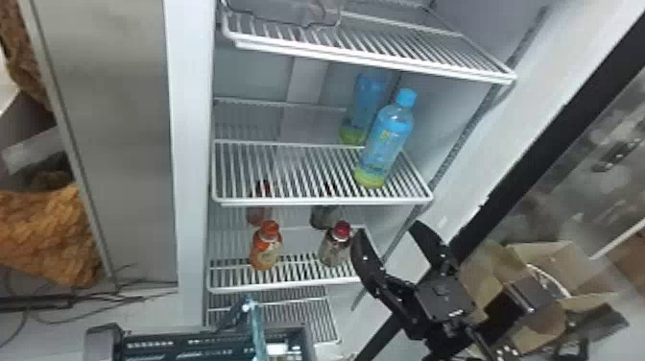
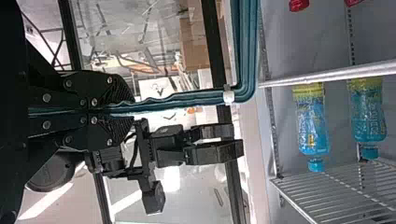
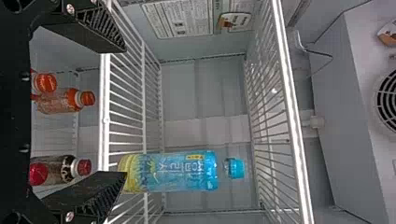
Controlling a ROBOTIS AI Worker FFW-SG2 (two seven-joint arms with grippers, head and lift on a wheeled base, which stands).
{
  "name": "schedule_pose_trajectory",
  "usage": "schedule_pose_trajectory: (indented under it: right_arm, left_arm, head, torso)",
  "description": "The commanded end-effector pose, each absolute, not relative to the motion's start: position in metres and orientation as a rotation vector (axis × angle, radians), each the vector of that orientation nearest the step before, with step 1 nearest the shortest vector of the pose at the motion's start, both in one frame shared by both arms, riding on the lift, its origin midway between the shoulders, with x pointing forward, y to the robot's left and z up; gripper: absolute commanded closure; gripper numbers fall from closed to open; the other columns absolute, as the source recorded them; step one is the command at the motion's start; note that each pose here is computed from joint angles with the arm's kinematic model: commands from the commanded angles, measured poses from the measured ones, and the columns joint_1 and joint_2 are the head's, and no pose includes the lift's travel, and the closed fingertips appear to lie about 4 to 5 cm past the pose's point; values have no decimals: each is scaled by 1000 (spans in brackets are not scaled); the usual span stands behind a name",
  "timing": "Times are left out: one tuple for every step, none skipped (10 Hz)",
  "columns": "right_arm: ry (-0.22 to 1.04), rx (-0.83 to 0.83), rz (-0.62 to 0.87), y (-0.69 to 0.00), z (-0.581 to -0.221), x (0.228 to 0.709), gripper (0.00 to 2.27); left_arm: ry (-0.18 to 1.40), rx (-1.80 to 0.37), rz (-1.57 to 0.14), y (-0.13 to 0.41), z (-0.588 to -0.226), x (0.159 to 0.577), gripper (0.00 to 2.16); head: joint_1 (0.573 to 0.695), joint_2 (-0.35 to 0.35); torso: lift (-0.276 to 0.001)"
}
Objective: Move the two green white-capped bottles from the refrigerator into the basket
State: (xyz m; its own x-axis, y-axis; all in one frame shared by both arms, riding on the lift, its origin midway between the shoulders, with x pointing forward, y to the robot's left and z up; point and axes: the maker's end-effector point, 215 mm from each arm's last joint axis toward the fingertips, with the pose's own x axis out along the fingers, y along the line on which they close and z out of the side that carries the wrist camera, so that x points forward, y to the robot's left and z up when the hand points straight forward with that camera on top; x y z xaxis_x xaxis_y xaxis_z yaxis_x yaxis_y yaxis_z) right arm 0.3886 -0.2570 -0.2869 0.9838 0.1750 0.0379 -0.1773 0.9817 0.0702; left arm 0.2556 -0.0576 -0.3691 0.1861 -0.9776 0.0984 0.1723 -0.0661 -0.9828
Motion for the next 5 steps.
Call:
schedule_pose_trajectory:
  right_arm:
    - [-37,71,173,-258,-285,388,104]
    - [-40,73,172,-258,-284,388,104]
    - [-45,74,174,-257,-282,388,104]
    - [-44,70,173,-258,-282,387,104]
    - [-51,69,171,-258,-280,387,104]
  left_arm:
    - [902,-1232,-1197,-58,-369,256,1164]
    - [902,-1232,-1197,-58,-369,256,1162]
    - [902,-1232,-1197,-58,-369,256,1164]
    - [902,-1232,-1197,-58,-369,256,1162]
    - [902,-1232,-1197,-58,-369,256,1162]
  head:
    - [695,-350]
    - [695,-350]
    - [695,-350]
    - [695,-350]
    - [695,-350]
  torso:
    - [-4]
    - [-4]
    - [-4]
    - [-4]
    - [-4]
